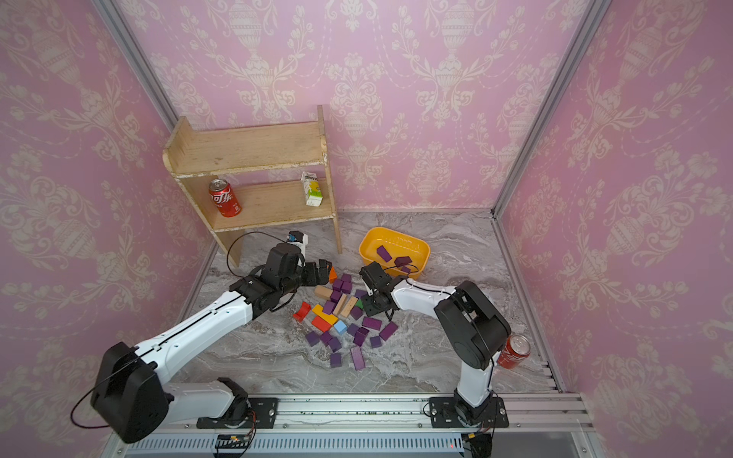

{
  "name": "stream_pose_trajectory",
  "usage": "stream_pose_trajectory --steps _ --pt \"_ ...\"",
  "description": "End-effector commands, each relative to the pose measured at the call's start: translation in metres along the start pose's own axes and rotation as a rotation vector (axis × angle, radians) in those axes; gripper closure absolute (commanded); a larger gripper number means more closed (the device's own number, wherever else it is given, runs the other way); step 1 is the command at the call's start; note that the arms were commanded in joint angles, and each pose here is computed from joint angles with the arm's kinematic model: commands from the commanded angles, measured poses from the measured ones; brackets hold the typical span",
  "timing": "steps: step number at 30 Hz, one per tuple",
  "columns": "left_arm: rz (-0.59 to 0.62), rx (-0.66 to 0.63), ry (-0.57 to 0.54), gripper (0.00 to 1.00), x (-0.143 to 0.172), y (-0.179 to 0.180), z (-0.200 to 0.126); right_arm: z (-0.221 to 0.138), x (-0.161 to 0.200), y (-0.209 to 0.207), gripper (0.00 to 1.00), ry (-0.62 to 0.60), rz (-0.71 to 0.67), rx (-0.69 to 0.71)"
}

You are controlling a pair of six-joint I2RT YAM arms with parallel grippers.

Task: Pick purple bricks into the storage bin
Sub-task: Pick up the building block from the center of the board.

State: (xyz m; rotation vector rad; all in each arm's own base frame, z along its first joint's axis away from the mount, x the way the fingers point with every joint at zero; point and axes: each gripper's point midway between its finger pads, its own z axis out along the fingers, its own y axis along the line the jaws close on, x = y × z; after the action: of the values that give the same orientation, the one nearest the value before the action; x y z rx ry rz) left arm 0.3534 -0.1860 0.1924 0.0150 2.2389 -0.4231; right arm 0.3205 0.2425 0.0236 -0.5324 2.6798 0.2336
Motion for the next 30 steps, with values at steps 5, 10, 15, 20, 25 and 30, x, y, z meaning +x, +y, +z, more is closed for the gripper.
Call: stream_pose_trajectory --steps 5,10,15,20,25,30 --pt "0.010 0.007 0.018 0.01 0.004 0.000 0.003 -0.002 0.027 -0.010 0.56 0.054 0.035 0.052" --pt "0.013 0.013 0.026 0.01 0.005 -0.001 0.003 -0.001 0.027 -0.002 0.74 0.056 0.031 0.039" --pt "0.005 0.016 0.025 0.01 0.006 -0.002 0.003 -0.016 0.016 0.004 0.79 0.024 0.047 0.018" --pt "0.004 0.020 0.020 0.01 0.003 -0.002 0.000 -0.060 -0.023 0.015 0.77 -0.096 0.040 -0.034" --pt "0.003 0.015 0.004 0.01 -0.001 -0.001 -0.006 -0.104 -0.079 0.019 0.75 -0.239 -0.018 -0.038" --pt "0.002 0.008 -0.009 0.01 -0.003 0.001 -0.014 -0.108 -0.117 0.003 0.77 -0.274 -0.038 0.019"
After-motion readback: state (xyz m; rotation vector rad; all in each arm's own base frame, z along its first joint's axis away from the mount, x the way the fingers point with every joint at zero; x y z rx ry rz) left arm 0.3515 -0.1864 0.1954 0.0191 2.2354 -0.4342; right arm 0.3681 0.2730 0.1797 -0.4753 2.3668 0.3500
